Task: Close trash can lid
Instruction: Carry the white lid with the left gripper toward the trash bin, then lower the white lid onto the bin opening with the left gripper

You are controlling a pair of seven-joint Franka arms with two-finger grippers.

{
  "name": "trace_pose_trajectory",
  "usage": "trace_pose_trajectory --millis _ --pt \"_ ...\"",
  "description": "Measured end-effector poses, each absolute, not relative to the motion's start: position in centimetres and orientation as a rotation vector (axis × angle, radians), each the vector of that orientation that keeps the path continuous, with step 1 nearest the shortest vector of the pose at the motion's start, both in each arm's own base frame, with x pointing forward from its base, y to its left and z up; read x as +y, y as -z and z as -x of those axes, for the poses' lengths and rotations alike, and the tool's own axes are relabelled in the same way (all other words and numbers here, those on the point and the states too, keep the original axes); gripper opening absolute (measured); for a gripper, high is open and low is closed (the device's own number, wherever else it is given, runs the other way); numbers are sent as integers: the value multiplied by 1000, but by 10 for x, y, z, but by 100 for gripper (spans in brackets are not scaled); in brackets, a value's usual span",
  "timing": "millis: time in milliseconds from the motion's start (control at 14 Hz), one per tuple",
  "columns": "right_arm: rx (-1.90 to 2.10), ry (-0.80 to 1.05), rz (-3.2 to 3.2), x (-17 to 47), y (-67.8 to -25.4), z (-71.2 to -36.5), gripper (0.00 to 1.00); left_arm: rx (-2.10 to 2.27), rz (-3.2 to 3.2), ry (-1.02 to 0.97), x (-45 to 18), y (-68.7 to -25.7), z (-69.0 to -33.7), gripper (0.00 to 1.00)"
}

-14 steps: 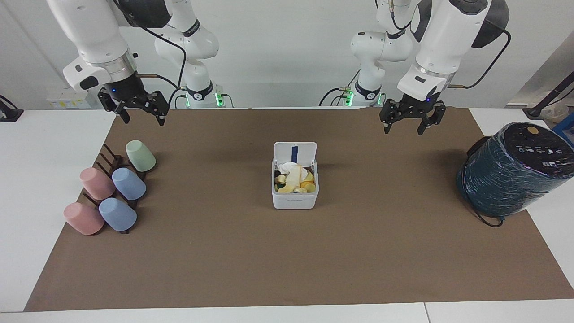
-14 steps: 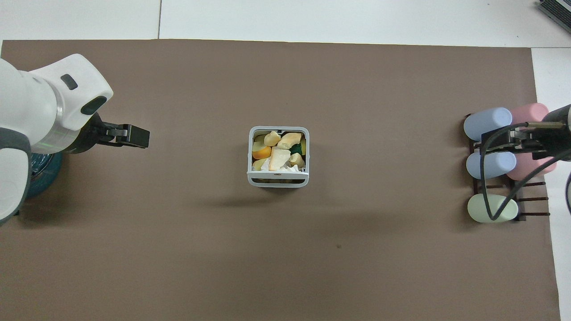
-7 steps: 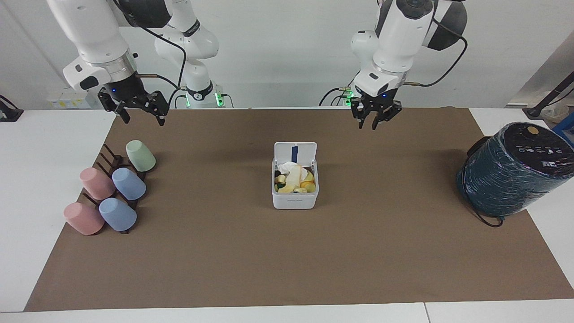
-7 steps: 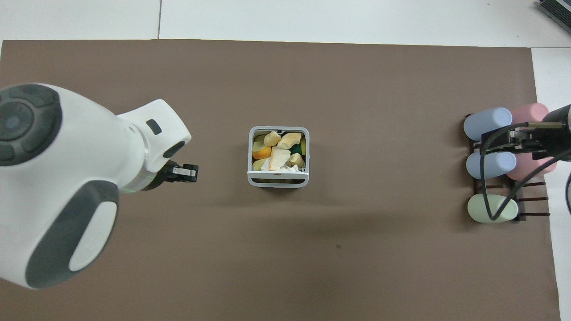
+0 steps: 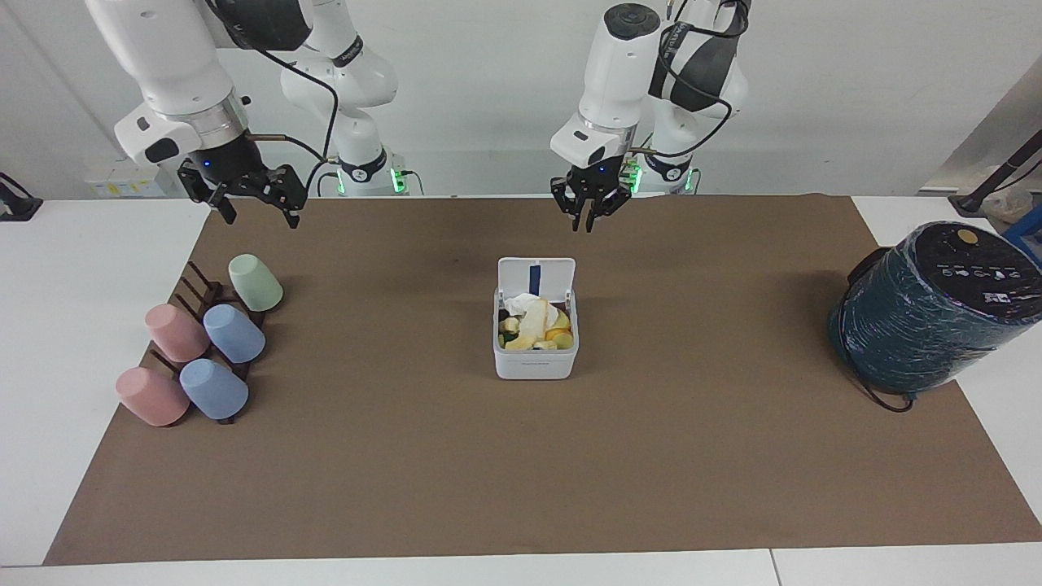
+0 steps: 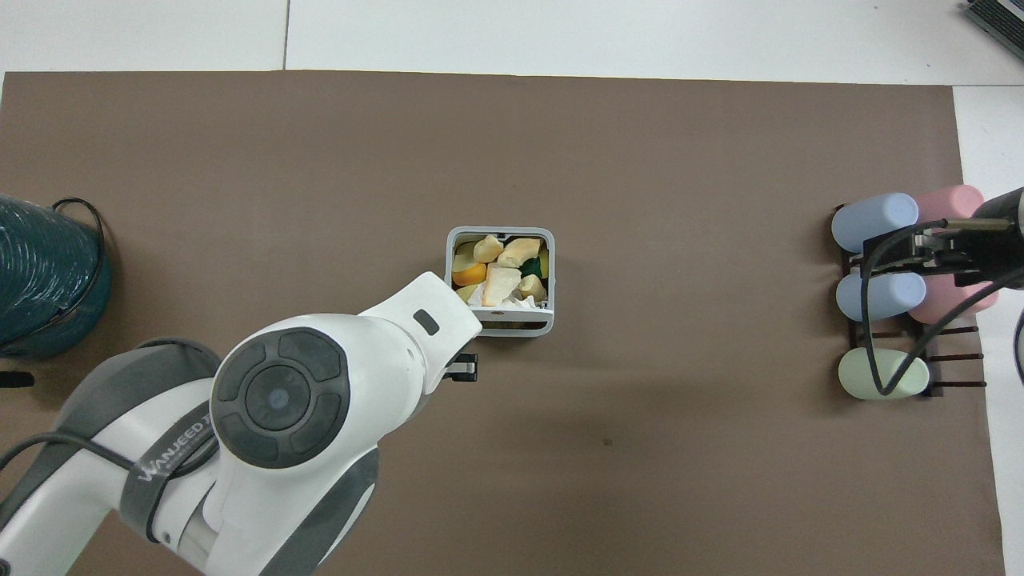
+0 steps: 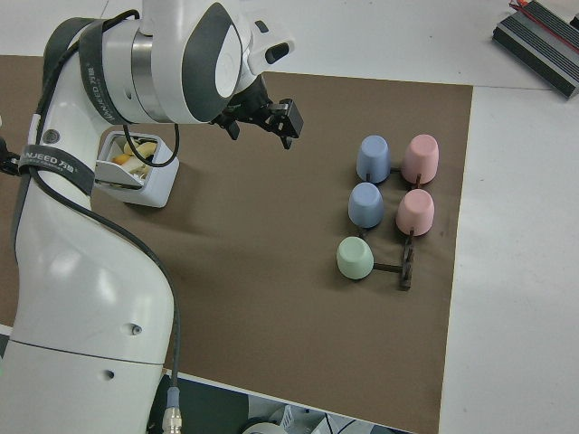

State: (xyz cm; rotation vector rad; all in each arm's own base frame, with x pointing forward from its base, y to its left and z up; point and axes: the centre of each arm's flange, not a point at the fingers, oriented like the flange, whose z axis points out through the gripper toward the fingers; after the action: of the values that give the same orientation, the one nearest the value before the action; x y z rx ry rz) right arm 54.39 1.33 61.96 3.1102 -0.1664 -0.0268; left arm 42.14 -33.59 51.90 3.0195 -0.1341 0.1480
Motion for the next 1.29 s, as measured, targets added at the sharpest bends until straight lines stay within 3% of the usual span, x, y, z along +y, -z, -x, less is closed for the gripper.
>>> trace_pose_trajectory --millis 357,714,1286 --pt "-166 27 -3110 13 -620 -544 100 30 -2872 -326 -367 -484 -450 24" --pt "-166 27 -3110 13 -620 -544 100 115 -2773 -428 -371 -484 -486 24" --pt "-166 27 -3110 13 -620 -544 100 169 -2778 -436 -364 -452 -513 24"
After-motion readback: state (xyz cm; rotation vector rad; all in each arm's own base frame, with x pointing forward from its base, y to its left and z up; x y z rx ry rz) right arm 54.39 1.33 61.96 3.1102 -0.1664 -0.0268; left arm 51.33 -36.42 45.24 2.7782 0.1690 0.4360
